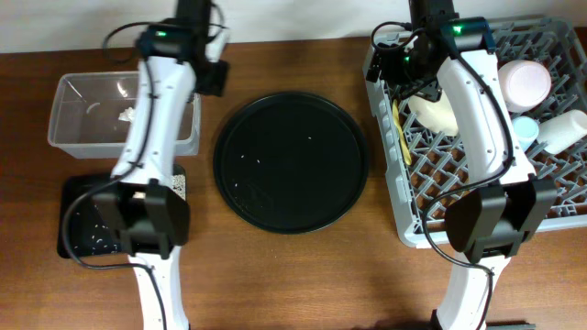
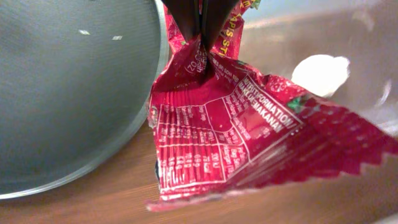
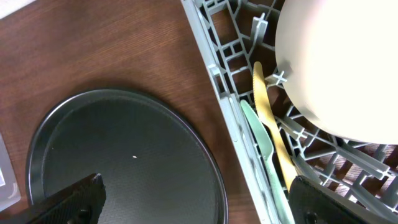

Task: Sort waste into correct bins and load items into the dishwasher rack

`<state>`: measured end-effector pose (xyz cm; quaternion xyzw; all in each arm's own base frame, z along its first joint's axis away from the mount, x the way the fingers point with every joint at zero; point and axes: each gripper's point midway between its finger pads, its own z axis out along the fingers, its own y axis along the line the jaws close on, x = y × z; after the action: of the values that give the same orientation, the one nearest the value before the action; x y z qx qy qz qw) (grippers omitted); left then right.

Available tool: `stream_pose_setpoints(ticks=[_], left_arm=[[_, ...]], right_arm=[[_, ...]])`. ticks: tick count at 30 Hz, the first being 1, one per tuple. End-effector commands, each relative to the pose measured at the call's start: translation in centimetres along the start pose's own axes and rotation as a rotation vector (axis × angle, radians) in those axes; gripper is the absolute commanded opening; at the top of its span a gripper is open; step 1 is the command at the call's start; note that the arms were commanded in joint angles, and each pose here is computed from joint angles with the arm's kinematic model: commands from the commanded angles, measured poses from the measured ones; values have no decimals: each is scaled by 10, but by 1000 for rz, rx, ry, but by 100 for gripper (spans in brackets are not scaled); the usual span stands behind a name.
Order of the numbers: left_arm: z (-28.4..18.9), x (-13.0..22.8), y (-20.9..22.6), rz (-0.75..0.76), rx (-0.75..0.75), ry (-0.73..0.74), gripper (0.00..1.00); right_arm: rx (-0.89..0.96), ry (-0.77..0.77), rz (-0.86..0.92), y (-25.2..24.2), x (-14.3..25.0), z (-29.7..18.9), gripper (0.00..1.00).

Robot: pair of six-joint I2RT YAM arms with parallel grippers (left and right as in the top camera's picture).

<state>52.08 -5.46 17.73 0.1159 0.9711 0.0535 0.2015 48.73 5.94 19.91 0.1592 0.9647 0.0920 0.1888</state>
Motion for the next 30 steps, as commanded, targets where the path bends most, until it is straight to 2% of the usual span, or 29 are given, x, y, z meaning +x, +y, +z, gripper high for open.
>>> stream_pose_setpoints(ticks=[1,3,4,5,6,9,13,14,15,19,25,30], left_arm=[[4,21,59,-182,-68,55,1],[6,33,74,-257,-76,88,2],[9,37,78,-272,-67,97,8],[11,40,84,-285,-66,104,21],[14,42,89,-295,-69,110,40],[18,47,93,-307,-65,126,61],[-5,41,94,-310,-62,91,65],[-18,36,95,-312,-57,65,80],[-30,32,95,-314,-54,39,99],[-94,30,95,-318,-47,-42,99],[-176,61,87,-344,-44,-88,99],[-226,67,88,-348,-68,-206,99]], right_arm=[[-27,-37,-7,7,-3,-19,98],[-26,-38,-7,7,-3,-19,98],[-26,-37,-7,7,-3,-19,98],[-26,-38,-7,7,-3,-19,98],[-26,-38,-7,7,-3,-19,98],[-26,-38,-7,7,-3,-19,98],[-26,-38,-7,7,-3,-19,98],[-26,-38,-7,7,-3,-19,98],[-27,-37,-7,7,-3,-19,98],[-26,-38,-7,7,-3,-19,98],[-26,-38,-7,7,-3,-19,98],[-27,-37,-7,7,-3,-19,98]])
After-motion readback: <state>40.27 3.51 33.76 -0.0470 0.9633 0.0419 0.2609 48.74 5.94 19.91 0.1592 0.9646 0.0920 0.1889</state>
